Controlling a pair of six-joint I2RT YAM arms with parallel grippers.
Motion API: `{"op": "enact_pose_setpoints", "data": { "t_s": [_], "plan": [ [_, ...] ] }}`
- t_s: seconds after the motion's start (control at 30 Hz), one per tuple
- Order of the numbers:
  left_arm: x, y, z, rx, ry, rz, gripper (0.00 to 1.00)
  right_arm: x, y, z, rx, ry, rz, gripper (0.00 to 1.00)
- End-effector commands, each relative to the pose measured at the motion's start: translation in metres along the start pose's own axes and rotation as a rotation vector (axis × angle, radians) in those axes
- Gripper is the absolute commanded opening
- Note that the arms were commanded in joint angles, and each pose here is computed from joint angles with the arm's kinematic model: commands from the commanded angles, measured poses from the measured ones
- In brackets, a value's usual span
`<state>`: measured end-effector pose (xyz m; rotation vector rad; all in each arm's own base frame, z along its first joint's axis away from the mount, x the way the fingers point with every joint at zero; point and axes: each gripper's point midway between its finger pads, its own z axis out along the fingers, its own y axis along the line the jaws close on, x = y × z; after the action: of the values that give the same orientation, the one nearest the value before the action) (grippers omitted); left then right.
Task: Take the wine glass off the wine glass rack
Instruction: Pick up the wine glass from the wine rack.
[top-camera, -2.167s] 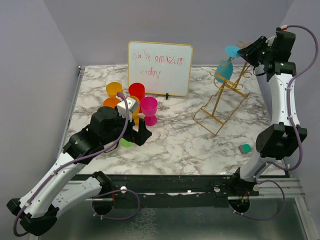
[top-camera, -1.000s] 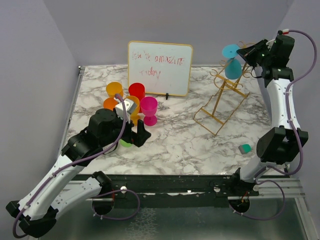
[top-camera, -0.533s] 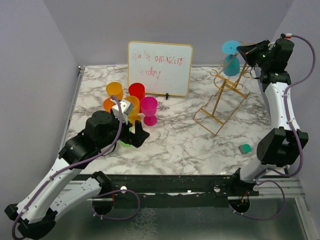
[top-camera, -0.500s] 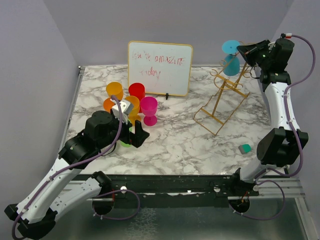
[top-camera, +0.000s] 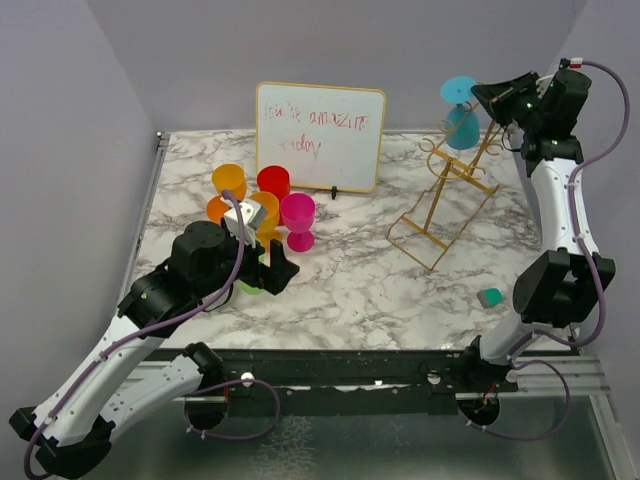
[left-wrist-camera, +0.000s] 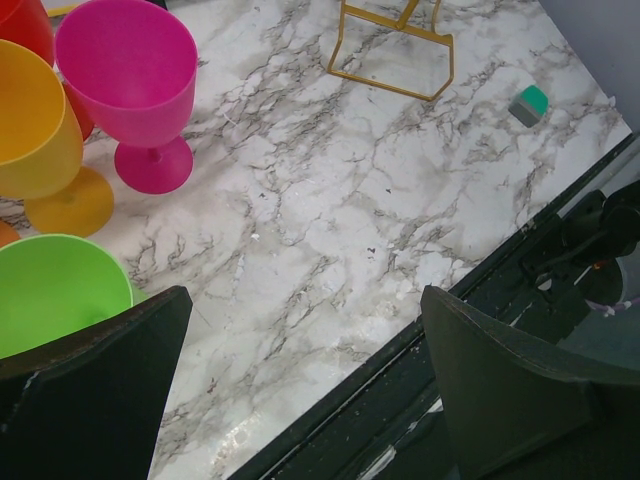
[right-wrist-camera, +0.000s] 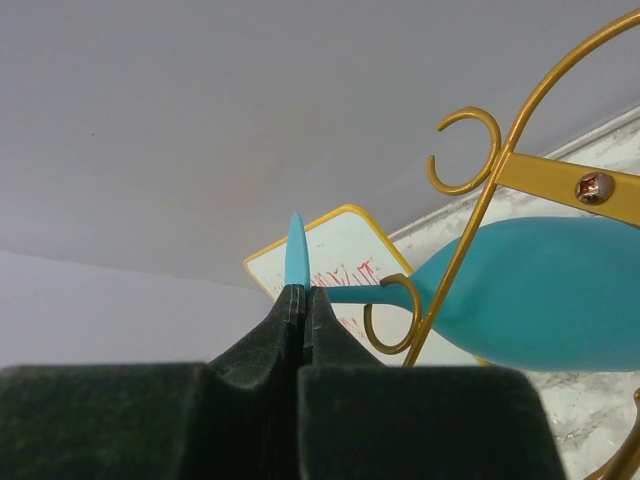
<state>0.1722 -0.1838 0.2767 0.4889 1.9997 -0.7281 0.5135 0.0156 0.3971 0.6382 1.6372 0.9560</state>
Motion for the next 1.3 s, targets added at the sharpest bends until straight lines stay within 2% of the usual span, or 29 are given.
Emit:
{"op": "enact_pose_setpoints", "data": {
  "t_s": [0.0,0.17,0.37,0.47,0.97,1.27],
  "plan": [
    [-0.001,0.003,0.001,-0.018,-0.014,-0.012,0.99,-0.003,0.017,0.000,-0.060,0.021,-0.034,0.01],
    [-0.002,0.003,0.000,-0.018,-0.018,-0.011,0.99,0.002,0.008,0.003,-0.039,0.042,-0.028,0.01],
    [-0.002,0.004,0.001,-0.023,-0.014,-0.012,0.99,-0.002,-0.012,-0.005,0.078,-0.010,-0.039,0.01],
    [-0.001,0.004,0.002,-0.024,-0.009,-0.012,0.99,-0.002,-0.014,-0.006,0.081,-0.021,-0.029,0.01],
    [-0.002,0.004,0.004,-0.029,-0.005,-0.021,0.99,0.023,0.023,0.001,-0.113,0.174,-0.105,0.01],
    [-0.010,0.004,-0.002,-0.037,-0.038,-0.029,0.99,0.068,0.066,-0.004,-0.299,0.345,-0.201,0.01]
  ]
}}
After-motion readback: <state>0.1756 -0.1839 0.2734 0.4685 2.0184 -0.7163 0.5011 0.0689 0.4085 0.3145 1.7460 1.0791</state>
